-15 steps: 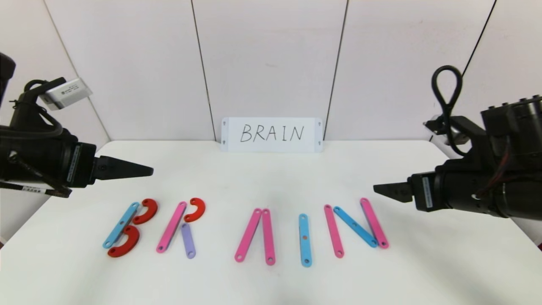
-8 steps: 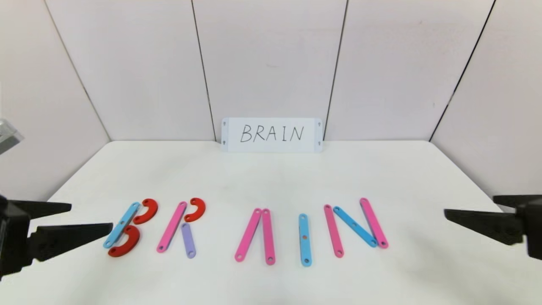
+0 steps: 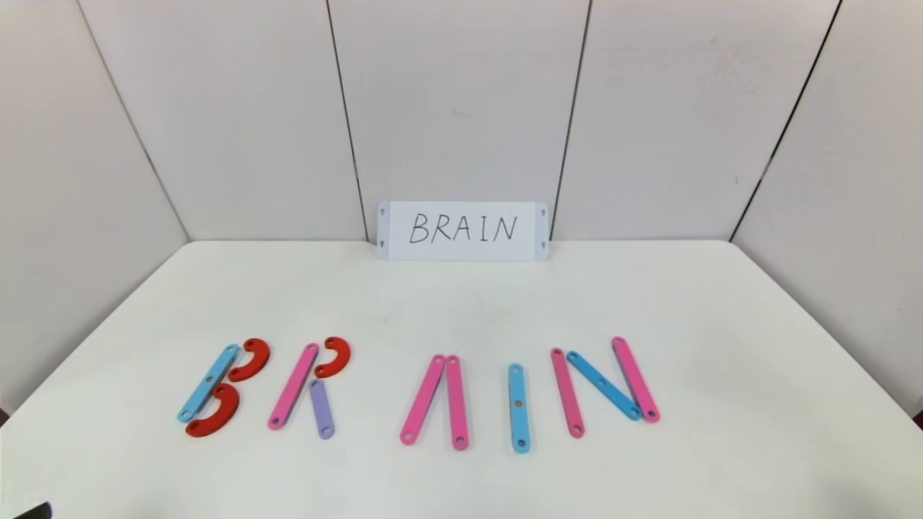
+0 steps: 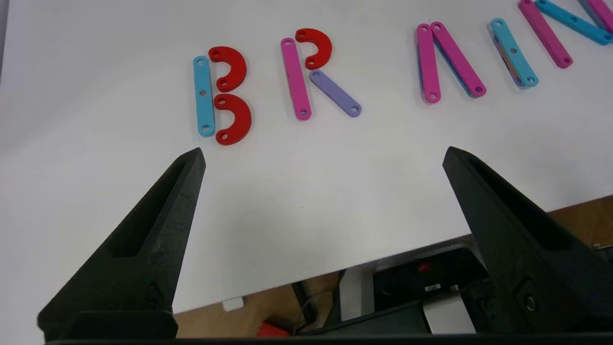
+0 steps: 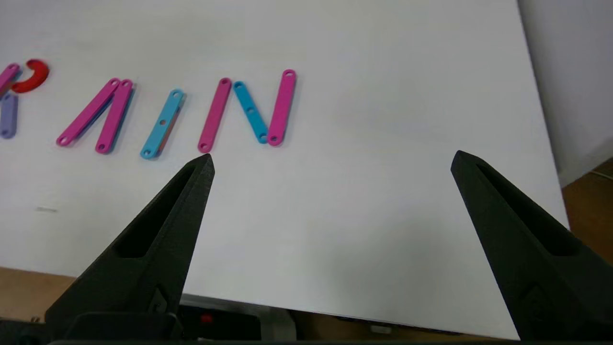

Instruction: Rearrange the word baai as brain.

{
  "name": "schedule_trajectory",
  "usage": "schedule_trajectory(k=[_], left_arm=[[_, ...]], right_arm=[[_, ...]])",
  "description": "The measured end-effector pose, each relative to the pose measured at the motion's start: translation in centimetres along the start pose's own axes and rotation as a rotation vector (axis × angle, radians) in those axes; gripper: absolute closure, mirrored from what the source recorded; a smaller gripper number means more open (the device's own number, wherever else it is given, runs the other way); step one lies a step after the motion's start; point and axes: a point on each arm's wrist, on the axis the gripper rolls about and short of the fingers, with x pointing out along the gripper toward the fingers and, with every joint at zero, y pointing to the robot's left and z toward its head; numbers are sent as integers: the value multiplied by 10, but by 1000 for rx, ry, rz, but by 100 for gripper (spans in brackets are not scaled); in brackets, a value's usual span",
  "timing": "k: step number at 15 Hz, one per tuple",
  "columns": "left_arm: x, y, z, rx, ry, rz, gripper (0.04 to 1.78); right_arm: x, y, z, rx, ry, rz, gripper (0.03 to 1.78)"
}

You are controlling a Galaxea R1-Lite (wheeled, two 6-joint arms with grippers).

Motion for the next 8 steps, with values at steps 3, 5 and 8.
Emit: schedule_trajectory(k=[3, 5, 8], left_arm=[[-25, -6, -20, -45, -78, 47, 8], [-37, -8, -33, -45, -123, 113, 8], [-50, -10, -52, -44, -189, 217, 8]], right_arm=[[-23, -4, -18, 47, -106, -100, 8], [-37, -4, -30, 69, -172, -156, 8], [-51, 0, -50, 93, -265, -227, 8]])
